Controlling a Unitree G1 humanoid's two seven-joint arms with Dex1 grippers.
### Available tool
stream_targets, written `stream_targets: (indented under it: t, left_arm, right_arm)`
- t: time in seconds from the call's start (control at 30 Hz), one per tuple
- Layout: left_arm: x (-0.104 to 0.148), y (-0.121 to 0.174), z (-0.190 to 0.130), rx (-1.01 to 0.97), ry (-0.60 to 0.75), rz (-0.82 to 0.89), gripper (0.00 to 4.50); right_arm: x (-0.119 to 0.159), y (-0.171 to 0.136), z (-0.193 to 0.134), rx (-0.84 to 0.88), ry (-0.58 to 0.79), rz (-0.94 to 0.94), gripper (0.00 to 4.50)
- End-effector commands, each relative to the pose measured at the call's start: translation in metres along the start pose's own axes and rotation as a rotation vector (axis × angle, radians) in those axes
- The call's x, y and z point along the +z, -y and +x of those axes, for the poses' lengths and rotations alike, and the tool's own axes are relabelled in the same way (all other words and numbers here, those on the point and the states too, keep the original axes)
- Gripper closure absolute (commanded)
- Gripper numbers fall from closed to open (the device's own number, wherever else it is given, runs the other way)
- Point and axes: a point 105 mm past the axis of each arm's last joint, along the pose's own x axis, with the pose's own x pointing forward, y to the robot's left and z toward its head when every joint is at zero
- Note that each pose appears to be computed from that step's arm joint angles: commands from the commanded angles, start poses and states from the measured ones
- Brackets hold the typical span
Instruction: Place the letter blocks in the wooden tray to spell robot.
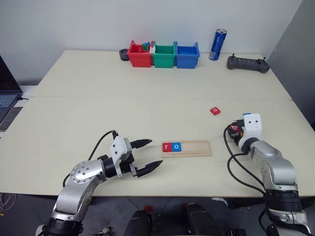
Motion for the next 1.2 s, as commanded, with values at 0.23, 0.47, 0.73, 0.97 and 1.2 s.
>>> stream_targets:
  t: [0.23,0.47,0.73,0.97,1.2]
  left_arm:
    - [0.012,0.004,0.0,-0.026,0.032,0.028,0.0]
    - [0.012,0.005,0.0,-0.034,0.029,0.029,0.0]
    - [0.01,0.007,0.0,-0.035,0.029,0.026,0.0]
    - [0.009,0.007,-0.001,-0.034,0.031,0.028,0.0]
    - [0.008,0.008,0.0,-0.036,0.032,0.026,0.0]
  right_arm:
    - [0.0,-0.016,-0.031,-0.048,-0.028,0.069,3.04]
    - [-0.02,-0.031,-0.045,-0.042,-0.115,0.098,3.04]
    - [-0.031,-0.036,-0.054,-0.036,-0.165,0.098,3.04]
    - [-0.033,-0.034,-0.053,-0.033,-0.173,0.088,0.6]
    - [0.008,-0.029,-0.048,-0.006,-0.013,0.028,0.05]
